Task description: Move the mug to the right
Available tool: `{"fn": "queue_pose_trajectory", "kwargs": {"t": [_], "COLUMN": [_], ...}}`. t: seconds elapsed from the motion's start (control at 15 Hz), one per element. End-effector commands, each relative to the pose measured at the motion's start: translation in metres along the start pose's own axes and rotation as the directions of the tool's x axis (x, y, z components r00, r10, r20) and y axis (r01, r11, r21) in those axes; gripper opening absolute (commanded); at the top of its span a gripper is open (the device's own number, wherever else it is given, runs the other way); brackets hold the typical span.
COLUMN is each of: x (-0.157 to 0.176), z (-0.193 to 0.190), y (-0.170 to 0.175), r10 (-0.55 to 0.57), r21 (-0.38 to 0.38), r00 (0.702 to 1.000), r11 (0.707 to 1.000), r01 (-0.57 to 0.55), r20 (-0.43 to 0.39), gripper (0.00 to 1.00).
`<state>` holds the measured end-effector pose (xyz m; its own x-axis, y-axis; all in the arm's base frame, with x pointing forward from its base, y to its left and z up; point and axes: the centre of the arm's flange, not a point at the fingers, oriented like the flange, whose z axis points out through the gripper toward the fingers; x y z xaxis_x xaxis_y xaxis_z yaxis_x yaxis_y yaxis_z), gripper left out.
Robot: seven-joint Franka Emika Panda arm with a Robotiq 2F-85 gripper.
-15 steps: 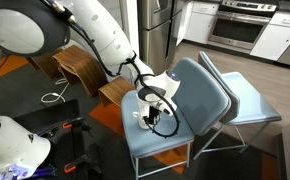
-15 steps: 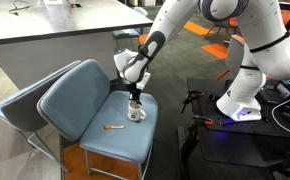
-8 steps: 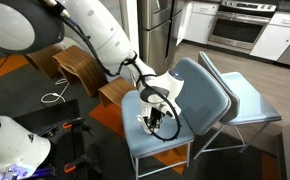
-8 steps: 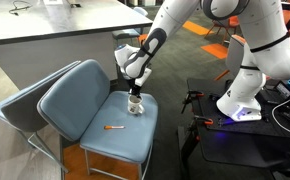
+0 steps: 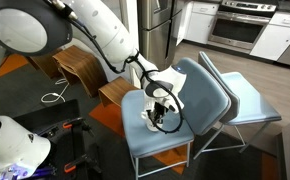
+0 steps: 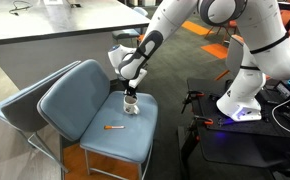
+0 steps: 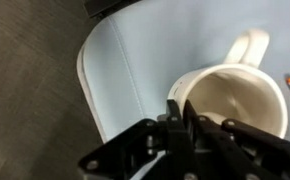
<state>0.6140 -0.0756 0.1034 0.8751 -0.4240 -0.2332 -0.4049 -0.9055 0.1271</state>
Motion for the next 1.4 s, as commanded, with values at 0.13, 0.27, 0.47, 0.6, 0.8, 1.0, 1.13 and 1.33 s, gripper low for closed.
{"fn": "queue_pose_trajectory", "kwargs": {"t": [0.13, 0.27, 0.47, 0.6, 0.8, 1.0, 1.13, 1.33], "x": [0.018, 0.024, 0.029, 0.027, 0.013, -0.007, -0.019, -0.040], "z": [0.004, 0.006, 0.009, 0.008, 0.001, -0.021, -0.039, -0.064], "y": [-0.019, -0.025, -0.027, -0.023, -0.009, 0.000, 0.004, 0.003], "r10": [0.028, 0.037, 0.067, 0.073, 0.052, 0.005, -0.020, -0.123], "r21": [-0.077, -0.082, -0.096, -0.112, -0.091, -0.024, 0.007, 0.056], "r00": [0.999, 0.999, 0.998, 0.997, 0.997, 1.000, 0.999, 0.990], "r11": [0.997, 0.996, 0.993, 0.991, 0.995, 1.000, 1.000, 0.990], "r01": [-0.025, -0.035, -0.066, -0.070, -0.047, -0.005, 0.020, 0.127], "r20": [0.039, 0.019, 0.010, 0.028, 0.055, 0.003, -0.027, -0.072], "gripper": [0.02, 0.02, 0.11, 0.36, 0.55, 0.78, 0.92, 1.00]}}
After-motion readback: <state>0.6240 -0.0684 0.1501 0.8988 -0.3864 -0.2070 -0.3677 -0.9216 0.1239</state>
